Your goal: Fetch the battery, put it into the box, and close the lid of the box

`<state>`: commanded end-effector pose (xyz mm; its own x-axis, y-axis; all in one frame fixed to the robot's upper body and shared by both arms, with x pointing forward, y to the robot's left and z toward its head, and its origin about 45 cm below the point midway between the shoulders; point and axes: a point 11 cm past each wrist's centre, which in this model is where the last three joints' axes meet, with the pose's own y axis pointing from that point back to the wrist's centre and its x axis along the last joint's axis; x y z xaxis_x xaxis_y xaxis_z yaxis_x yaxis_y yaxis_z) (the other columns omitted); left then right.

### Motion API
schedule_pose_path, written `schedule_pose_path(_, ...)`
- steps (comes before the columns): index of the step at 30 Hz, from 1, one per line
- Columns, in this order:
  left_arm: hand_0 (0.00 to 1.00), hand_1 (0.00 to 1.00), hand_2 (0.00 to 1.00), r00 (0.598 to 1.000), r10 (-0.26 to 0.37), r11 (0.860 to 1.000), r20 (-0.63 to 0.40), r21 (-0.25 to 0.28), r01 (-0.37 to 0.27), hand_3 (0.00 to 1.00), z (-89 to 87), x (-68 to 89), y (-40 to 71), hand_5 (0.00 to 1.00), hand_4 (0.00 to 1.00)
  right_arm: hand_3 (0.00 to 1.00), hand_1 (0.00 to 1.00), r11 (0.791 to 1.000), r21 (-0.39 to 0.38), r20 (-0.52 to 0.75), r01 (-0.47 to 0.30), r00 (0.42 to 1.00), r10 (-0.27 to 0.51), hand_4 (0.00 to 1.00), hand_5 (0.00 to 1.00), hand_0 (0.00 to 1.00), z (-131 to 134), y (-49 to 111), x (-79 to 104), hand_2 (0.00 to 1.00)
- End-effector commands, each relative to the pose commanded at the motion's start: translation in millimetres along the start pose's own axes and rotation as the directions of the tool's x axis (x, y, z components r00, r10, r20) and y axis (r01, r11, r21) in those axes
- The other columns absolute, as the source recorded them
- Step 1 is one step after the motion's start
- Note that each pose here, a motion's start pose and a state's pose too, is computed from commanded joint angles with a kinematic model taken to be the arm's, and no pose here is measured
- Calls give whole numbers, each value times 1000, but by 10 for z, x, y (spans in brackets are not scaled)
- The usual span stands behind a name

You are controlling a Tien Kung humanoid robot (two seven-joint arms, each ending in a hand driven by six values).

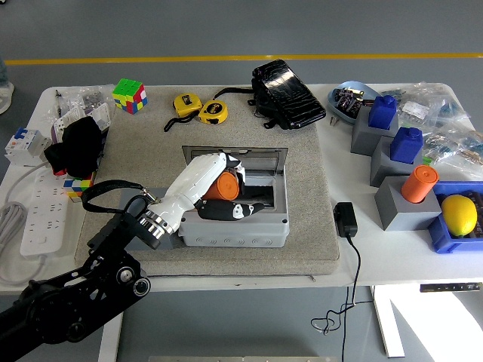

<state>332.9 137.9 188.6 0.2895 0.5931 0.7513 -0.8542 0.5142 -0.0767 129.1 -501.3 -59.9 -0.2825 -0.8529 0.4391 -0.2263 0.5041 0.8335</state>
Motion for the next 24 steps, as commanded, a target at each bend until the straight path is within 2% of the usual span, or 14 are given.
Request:
schedule_pose_path(22,53,56,128,999,-7,1000,-40,-10,6,126,-1,-87,19,319,809,843,818,1000,-6,-3,0,1000,0,998,998,866,30,-1,6,788)
schedule_pose_path(23,88,100,176,999,-9,1000,-43,-11,9,177,0,-93,20,336,810,842,817,1000,-6,-3,1,1000,-1,998,998,864,30,-1,3,788)
schedule_pose_path(24,88,100,176,999,-11,1000,-46,-12,11,177,3,-99,20,336,810,842,817,1000,-6,-3,1,1000,-1,998,998,864,30,0,1,788)
